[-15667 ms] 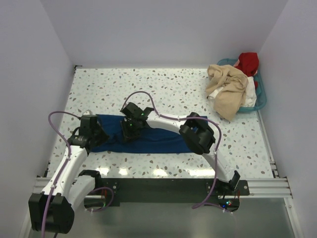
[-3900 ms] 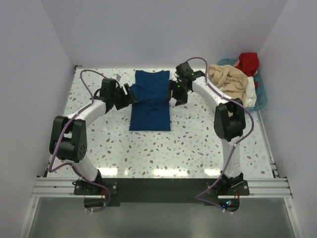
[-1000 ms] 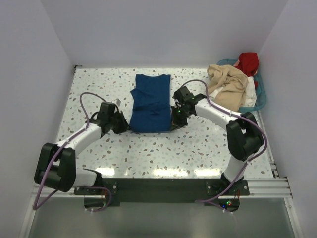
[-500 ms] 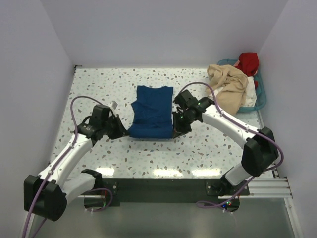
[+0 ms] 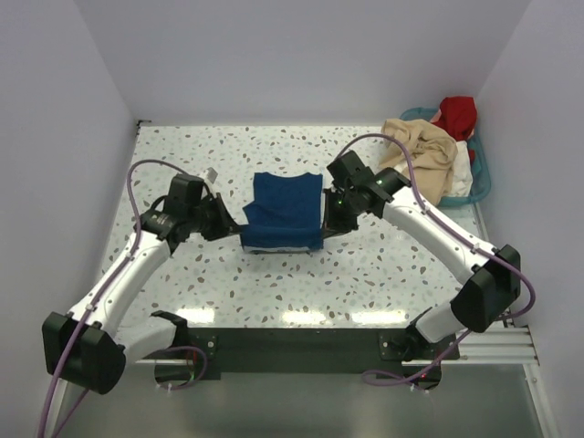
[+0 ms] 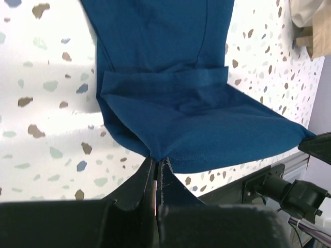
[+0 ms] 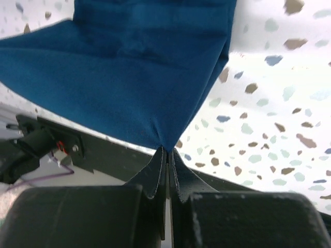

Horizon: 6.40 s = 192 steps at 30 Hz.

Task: Fold and stack the t-shirts
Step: Fold the tshirt, then neatly place the folded tshirt to the corner, then reset both grippers

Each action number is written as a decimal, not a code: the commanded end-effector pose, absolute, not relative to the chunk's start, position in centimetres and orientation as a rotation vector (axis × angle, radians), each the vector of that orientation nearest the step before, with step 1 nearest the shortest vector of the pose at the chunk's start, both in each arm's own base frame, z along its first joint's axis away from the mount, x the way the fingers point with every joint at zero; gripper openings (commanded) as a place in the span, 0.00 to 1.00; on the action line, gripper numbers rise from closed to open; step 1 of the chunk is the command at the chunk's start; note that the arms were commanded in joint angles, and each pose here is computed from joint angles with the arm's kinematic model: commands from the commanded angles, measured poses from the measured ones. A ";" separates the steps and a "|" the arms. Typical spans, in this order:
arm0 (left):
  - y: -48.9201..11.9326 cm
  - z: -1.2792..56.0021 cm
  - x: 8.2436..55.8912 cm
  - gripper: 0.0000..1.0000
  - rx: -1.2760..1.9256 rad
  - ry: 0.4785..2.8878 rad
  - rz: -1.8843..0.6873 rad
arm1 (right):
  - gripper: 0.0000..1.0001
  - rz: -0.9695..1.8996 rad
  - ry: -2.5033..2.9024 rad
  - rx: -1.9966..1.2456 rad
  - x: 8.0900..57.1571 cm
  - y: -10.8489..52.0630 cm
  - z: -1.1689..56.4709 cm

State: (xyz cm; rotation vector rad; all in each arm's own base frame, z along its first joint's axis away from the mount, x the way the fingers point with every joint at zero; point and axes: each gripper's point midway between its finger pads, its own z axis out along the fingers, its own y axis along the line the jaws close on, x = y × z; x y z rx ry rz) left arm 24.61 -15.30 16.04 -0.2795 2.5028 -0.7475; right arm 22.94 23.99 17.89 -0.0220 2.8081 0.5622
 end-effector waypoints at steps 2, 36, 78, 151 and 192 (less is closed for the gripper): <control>-16.2 18.9 29.1 0.00 -0.233 2.372 -0.754 | 0.00 0.487 2.734 0.062 26.7 23.1 19.0; -16.3 15.2 45.9 0.00 -0.247 2.359 -0.719 | 0.00 0.375 2.679 0.115 45.1 21.7 15.7; -14.9 9.7 40.2 0.72 -0.328 2.399 -0.745 | 0.40 0.680 2.750 -0.079 36.0 29.3 13.0; 6.2 4.6 49.8 0.00 -0.392 2.482 -0.133 | 0.64 0.332 2.835 -0.101 36.5 24.6 9.6; -7.6 17.3 41.4 0.96 -0.268 2.206 -0.157 | 0.67 0.322 2.612 -0.019 35.7 22.0 13.0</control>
